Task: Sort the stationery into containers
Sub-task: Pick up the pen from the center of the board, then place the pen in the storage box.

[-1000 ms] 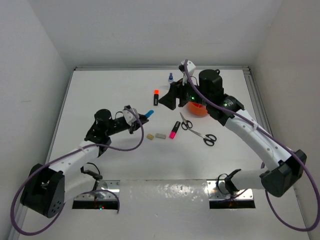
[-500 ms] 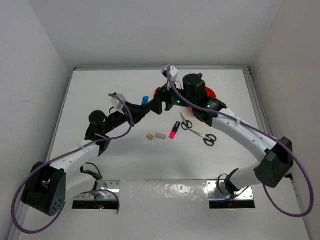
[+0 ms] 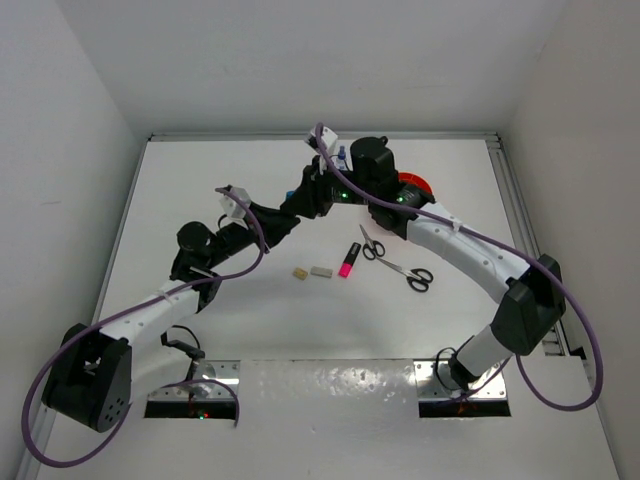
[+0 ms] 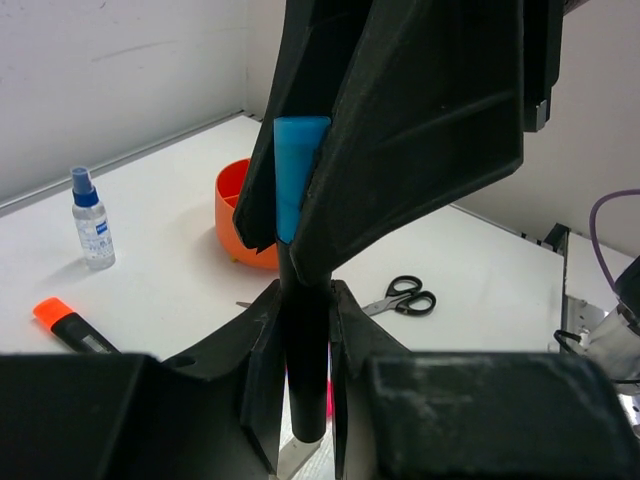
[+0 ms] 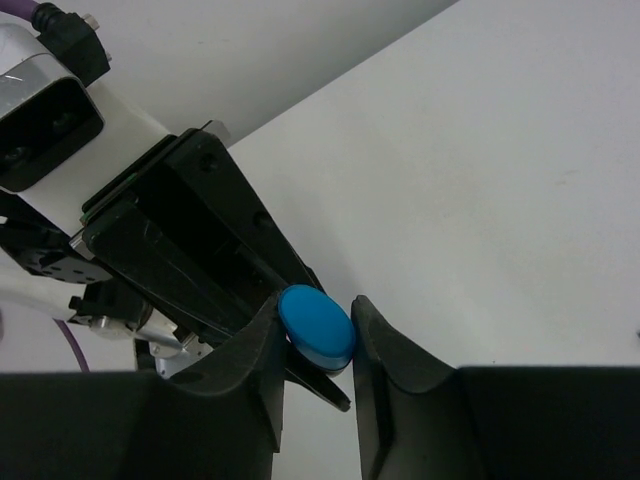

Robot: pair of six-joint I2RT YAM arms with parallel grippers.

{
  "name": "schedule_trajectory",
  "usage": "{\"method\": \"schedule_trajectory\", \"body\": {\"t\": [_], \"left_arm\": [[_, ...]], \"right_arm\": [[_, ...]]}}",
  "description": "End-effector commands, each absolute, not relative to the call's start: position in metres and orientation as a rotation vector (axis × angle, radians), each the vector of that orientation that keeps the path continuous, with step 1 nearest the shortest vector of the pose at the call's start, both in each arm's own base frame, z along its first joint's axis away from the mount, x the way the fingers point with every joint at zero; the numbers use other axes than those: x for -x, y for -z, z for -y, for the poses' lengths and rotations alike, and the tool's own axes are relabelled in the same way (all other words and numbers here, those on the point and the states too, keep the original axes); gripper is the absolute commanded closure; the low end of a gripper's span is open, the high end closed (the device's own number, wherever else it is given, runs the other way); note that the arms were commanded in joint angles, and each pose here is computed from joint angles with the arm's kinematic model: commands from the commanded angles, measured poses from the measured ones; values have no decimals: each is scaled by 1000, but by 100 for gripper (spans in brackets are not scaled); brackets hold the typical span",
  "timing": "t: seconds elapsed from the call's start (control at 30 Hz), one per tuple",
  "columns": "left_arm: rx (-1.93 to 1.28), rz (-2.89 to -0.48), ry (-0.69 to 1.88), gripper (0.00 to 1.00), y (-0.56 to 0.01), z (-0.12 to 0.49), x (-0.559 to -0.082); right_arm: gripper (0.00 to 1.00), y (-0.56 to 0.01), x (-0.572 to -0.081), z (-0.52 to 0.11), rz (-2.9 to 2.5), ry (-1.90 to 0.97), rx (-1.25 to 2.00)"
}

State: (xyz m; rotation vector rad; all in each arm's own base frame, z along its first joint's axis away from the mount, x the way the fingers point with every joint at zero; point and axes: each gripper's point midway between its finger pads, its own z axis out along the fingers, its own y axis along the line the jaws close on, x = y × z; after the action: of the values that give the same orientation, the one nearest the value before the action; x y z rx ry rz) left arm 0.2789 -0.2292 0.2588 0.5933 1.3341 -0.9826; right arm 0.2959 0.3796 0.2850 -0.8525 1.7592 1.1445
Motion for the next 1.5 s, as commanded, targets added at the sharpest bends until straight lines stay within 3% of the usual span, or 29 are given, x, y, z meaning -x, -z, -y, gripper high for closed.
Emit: {"method": "schedule_trajectory", "body": {"t": [0.0, 0.17, 0.2, 0.27, 0.3, 0.33, 0.37, 0.63, 0.9, 1.03, 1.47], "left_arm": [[-602, -1208, 969, 100, -291, 230, -273], [-596, -1218, 972, 100, -289, 229, -274], [-593, -1220, 971, 100, -289, 229, -274], [-577, -1230, 965, 75, -289, 228, -277], [-558, -1242, 957, 56, -289, 227, -280], [-547, -1252, 953, 20, -288, 226, -282], [-540, -1267, 948, 1, -285, 225, -284], [-574, -1333, 885, 0, -266, 222, -288], [-589, -1421, 805, 0, -241, 212, -295], [-593, -1423, 800, 0, -239, 212, -295], [-608, -1447, 786, 0, -233, 210, -298]], "right_arm": [[77, -309, -289, -387, -1672, -1203, 905], [100, -306, -286, -382, -1693, -1197, 905], [100, -303, -287, -380, -1701, -1188, 902], [100, -304, -290, -375, -1702, -1154, 876], [100, -299, -292, -372, -1715, -1137, 865], [100, -303, -292, -368, -1708, -1121, 850], [100, -301, -298, -362, -1720, -1089, 821], [100, -286, -337, -294, -1828, -949, 519], [100, -267, -395, -146, -1869, -266, 9], [100, -251, -407, -96, -1838, -115, -172], [100, -205, -425, -52, -1804, -101, -382]]}}
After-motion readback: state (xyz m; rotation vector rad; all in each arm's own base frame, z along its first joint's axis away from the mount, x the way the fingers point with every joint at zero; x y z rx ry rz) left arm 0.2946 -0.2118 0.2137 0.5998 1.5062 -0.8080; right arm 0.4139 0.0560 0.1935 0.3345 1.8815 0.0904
